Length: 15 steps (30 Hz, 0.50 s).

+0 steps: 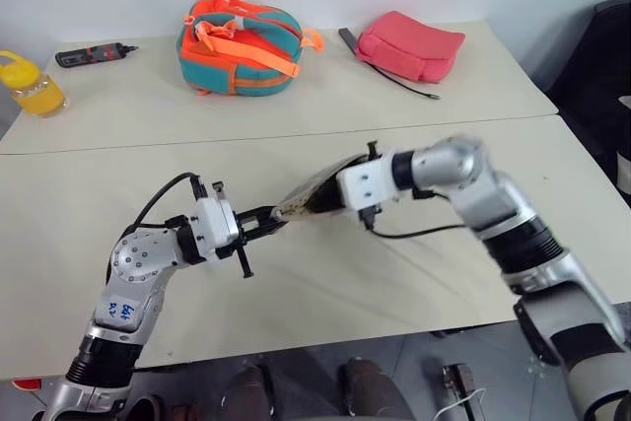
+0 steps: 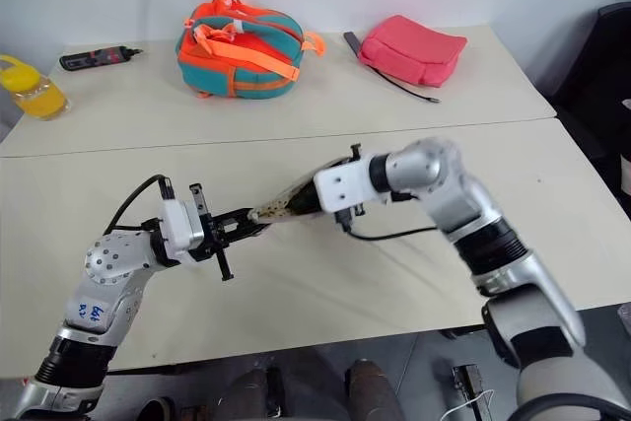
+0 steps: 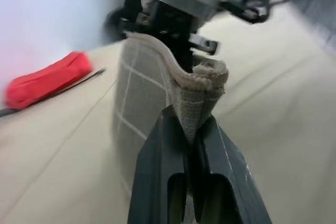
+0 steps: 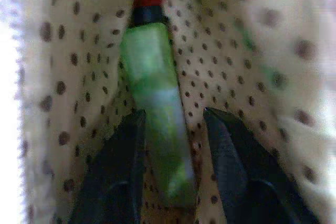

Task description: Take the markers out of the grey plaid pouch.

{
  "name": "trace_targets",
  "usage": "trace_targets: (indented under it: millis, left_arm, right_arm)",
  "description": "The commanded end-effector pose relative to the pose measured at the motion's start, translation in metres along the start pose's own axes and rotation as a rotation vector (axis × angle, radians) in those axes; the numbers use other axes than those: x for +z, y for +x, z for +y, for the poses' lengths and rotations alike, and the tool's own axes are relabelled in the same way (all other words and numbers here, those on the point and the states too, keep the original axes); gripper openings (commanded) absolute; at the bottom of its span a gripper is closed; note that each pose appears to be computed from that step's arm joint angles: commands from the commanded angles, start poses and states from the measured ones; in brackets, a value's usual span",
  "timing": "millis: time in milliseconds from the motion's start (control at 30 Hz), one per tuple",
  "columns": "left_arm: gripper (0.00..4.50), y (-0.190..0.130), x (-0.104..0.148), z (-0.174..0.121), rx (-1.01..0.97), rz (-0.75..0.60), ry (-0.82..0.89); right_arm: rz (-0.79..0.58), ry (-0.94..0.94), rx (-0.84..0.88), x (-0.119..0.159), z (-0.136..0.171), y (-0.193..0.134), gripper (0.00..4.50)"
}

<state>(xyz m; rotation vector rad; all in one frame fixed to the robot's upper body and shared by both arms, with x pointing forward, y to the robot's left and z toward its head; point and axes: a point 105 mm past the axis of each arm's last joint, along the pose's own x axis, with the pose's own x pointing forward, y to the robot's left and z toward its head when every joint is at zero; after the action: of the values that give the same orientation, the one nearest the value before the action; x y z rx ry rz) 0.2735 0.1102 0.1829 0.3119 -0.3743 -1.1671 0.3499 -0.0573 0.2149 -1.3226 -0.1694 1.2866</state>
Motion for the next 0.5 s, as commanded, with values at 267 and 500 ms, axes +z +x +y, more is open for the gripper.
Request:
trace_targets:
  millis: [267,500]
  left_arm:
    - [0.00,-0.008,-0.013,-0.005,0.143,-0.138,-0.360]
    - [0.00,-0.019,-0.036,-0.008,0.192,-0.069,-0.365]
  right_arm:
    - [0.064,0.141,0.234,0.005,0.037,0.001,1.80]
    - [0.106,0.172,0.236,-0.003,0.048,0.031,1.80]
